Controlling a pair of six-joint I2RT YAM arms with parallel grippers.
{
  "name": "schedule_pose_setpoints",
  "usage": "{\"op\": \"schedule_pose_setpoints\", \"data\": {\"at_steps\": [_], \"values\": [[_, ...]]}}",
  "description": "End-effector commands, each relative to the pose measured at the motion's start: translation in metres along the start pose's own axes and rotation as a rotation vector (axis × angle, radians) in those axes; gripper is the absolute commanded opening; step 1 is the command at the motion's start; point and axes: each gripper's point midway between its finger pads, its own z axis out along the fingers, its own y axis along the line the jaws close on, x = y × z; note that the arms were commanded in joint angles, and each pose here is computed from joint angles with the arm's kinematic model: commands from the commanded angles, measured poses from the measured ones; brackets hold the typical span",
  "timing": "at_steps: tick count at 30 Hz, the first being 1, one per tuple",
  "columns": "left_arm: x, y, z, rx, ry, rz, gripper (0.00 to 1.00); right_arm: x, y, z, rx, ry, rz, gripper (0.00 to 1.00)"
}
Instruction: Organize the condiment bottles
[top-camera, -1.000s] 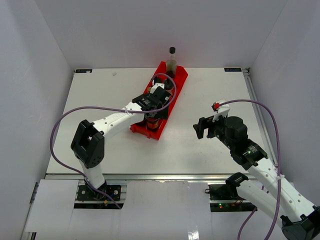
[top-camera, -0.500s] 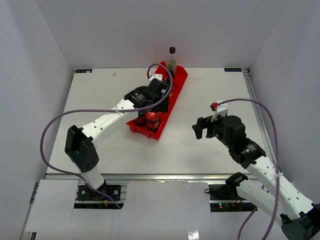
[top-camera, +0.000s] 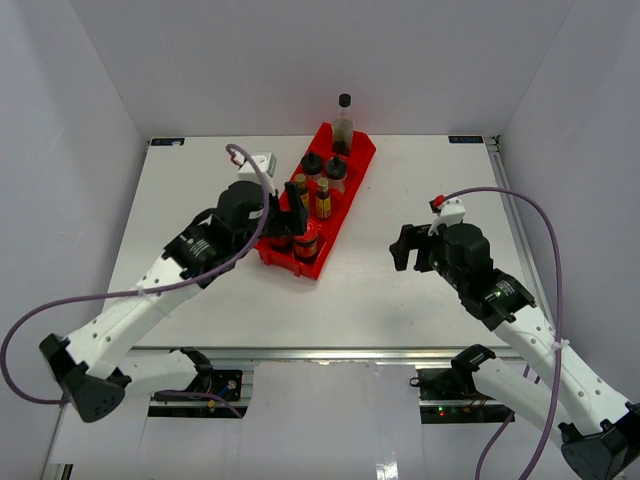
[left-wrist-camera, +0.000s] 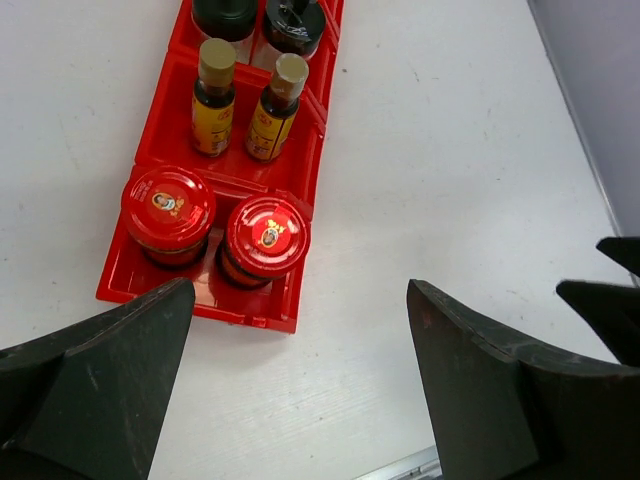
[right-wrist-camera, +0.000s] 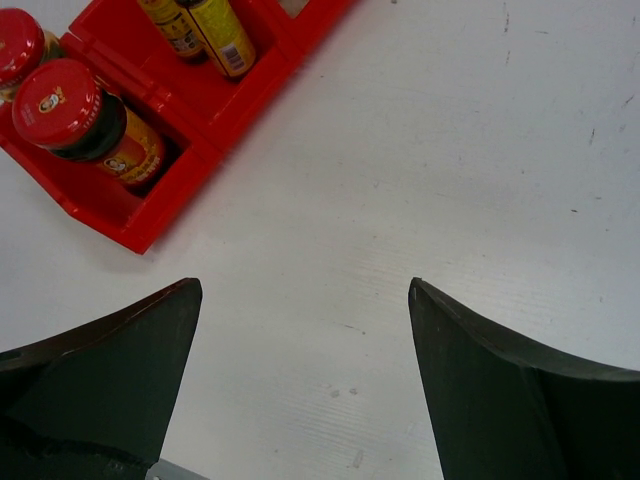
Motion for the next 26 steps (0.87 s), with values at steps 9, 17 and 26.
{"op": "schedule_pose_setpoints", "data": {"at_steps": [9,17,26], "values": [[0.017,0.032,-0.063,0.047,-0.113,-0.138,0.98,-0.034,0.008,-0.033,-0.032,-0.122,0.137,0.9],[0.034,0.046,-0.067,-0.002,-0.092,-0.204,0.98,-0.046,0.009,-0.046,-0.04,-0.154,0.156,0.9],[0.031,0.051,-0.075,-0.006,-0.116,-0.219,0.98,-0.05,0.009,-0.05,-0.042,-0.175,0.182,0.9]]}}
